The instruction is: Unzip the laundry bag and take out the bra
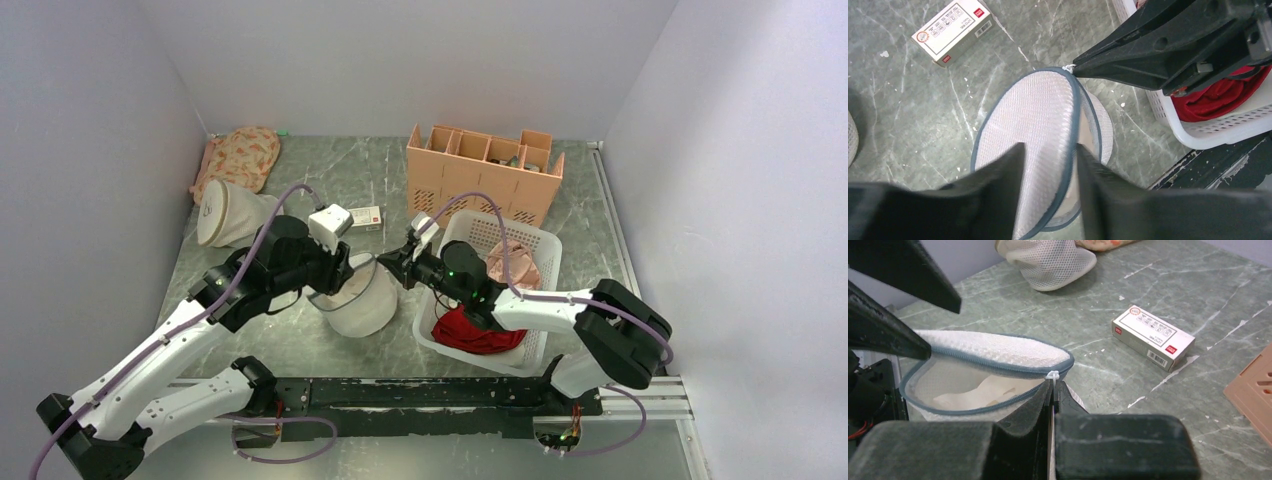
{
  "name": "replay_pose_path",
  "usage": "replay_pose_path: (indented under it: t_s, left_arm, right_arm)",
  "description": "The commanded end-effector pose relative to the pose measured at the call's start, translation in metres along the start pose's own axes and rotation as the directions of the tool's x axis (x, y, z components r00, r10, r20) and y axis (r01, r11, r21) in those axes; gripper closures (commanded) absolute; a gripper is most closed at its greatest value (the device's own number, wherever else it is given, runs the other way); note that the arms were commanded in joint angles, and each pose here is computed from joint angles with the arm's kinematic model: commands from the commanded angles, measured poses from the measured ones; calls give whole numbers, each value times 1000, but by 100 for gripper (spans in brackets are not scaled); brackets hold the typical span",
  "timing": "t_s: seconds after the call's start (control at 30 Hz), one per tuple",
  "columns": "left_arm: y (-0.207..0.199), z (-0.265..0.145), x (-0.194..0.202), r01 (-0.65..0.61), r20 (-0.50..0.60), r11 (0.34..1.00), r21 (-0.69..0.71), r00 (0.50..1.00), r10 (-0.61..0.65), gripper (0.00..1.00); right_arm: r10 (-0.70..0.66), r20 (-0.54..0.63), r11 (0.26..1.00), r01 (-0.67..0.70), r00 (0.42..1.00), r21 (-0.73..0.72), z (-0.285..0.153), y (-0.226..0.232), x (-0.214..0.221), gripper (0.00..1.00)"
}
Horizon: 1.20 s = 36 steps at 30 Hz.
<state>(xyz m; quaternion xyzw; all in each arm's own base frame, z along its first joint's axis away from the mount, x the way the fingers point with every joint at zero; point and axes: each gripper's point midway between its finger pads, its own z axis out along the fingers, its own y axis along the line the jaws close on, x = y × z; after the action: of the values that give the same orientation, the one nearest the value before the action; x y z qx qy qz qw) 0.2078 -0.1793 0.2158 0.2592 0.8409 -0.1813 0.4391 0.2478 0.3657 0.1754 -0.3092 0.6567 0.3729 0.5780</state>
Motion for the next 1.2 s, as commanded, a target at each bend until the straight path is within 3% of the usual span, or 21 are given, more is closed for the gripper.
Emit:
replay_pose_path:
  t_s: [0.0,0.07,0.13,0.23,0.37,0.5,0.8,0.9,1.0,1.17]
  left_arm:
    - [-12,-5,-34,86,74,996,39,993,-88,35]
    - [-11,0,-36,119,40,993,22,992,-120,30]
    - [-10,7,-35,152,-7,988,-5,988,-152,19]
    - [-14,15,-37,184,-38,983,0,982,-184,18]
    - [-21,27,-35,253,-42,967,19,967,-252,19]
    - [-19,32,-21,287,-70,958,-4,956,-286,29]
    - [-24,44,-8,310,-110,951,5,945,-308,29]
    - [-18,48,-6,297,-109,955,-23,948,-298,40]
    - [-13,49,-7,265,-113,963,-47,957,-269,64]
    - [-2,41,-13,160,-135,983,-86,976,-171,91]
  right_arm:
    - [-21,83,1000,23,996,-21,-7,5,-29,100]
    - [-23,92,999,25,995,-21,-10,6,-31,100]
    - [-24,91,999,26,996,-21,-10,6,-32,100]
    - [-23,94,999,26,995,-31,-12,9,-33,100]
    - [-24,97,999,27,995,-39,-13,14,-33,100]
    - [-25,92,999,29,995,-40,-14,15,-32,100]
    - [-13,89,999,17,996,-45,-13,16,-31,100]
    - [-14,89,999,18,996,-44,-14,16,-31,100]
    - [-12,81,999,15,997,-41,-12,16,-27,100]
    - [-2,65,1000,3,998,-11,-9,10,-21,100]
